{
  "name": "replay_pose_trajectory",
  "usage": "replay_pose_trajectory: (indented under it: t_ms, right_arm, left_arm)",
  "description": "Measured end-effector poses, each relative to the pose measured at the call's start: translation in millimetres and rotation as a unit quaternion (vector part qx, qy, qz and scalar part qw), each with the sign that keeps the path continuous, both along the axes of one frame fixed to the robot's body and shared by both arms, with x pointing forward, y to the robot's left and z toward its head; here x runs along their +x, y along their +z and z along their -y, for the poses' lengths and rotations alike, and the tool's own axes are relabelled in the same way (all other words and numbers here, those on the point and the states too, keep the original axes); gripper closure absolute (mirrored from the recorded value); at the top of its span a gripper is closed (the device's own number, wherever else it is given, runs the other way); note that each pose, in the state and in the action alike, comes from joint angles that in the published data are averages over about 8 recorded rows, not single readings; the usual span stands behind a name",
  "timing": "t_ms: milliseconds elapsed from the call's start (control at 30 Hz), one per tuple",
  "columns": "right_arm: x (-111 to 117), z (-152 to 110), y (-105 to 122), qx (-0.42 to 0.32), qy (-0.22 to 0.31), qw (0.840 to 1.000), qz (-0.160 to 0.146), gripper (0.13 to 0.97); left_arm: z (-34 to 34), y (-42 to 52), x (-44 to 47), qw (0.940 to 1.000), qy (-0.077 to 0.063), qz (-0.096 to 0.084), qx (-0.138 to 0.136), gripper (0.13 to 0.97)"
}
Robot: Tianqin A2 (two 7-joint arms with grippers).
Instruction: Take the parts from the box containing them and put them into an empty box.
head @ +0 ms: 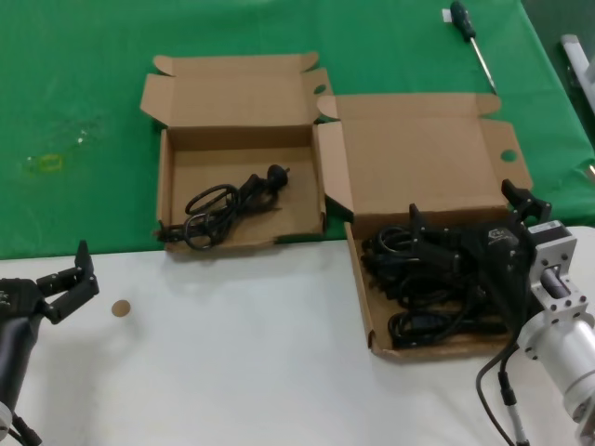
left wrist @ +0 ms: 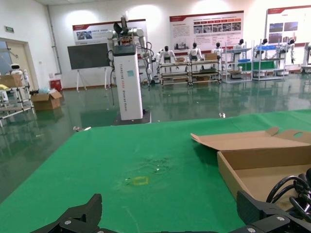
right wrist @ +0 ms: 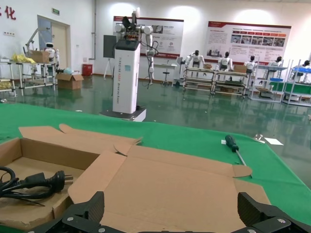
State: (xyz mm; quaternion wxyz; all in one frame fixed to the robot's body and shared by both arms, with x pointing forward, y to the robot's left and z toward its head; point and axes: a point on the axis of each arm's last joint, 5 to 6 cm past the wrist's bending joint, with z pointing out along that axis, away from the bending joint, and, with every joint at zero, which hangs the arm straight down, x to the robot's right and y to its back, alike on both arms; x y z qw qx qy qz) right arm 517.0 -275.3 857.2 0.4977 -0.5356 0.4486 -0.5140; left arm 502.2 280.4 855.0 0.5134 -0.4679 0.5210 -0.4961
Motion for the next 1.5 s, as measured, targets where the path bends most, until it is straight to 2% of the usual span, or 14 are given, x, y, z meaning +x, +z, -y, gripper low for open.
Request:
replay_pose_trajectory:
  t_ms: [1500]
  right_arm:
    - [0.0,0.0,0.0,0.000,0.000,1.000,0.000,0.130]
  left_arm:
    - [0.0,0.0,0.0,1.0000,0.000,0.000,0.000,0.132]
